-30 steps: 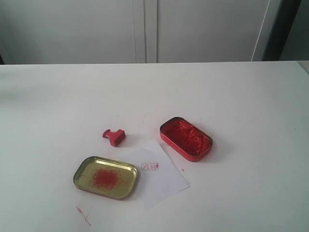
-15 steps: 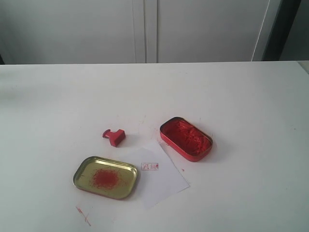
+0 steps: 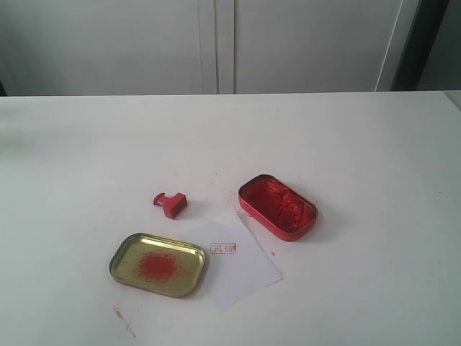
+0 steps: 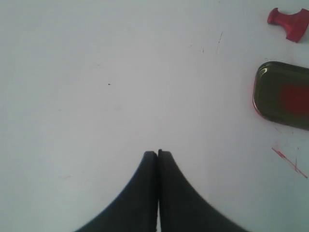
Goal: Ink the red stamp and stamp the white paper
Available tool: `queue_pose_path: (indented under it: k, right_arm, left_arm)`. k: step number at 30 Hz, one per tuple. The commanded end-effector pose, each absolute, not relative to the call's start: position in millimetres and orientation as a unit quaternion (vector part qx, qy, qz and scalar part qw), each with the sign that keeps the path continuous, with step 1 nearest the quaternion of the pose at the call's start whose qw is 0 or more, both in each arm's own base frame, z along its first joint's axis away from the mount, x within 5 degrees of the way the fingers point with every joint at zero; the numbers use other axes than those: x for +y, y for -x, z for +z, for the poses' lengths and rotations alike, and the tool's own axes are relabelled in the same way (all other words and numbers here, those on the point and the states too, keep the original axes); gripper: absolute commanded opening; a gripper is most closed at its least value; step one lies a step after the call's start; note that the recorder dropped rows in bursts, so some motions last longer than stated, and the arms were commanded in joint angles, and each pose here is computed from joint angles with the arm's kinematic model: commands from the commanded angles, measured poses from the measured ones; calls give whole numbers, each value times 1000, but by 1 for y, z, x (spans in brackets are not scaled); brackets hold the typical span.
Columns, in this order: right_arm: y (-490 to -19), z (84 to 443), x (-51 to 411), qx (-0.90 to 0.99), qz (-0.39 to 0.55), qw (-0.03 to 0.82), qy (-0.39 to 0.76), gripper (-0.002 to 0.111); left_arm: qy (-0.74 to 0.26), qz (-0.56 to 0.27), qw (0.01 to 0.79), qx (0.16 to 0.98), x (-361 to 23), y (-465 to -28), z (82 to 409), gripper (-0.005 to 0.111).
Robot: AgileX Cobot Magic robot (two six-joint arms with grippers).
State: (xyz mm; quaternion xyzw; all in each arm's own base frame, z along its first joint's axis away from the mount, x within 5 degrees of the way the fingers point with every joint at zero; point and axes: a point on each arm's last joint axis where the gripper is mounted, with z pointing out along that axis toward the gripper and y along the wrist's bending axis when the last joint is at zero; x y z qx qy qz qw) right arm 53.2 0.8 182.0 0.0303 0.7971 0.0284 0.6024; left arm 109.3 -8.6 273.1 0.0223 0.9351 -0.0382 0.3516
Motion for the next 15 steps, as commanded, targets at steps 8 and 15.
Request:
queue_pose_path:
  k: [8, 15]
  right_arm:
    - [-53, 182, 1, 793, 30, 608, -31, 0]
    - [-53, 182, 1, 793, 25, 608, -24, 0]
  left_arm:
    - [-23, -16, 421, 907, -4, -71, 233, 0]
    - [-25, -10, 454, 891, -4, -56, 214, 0]
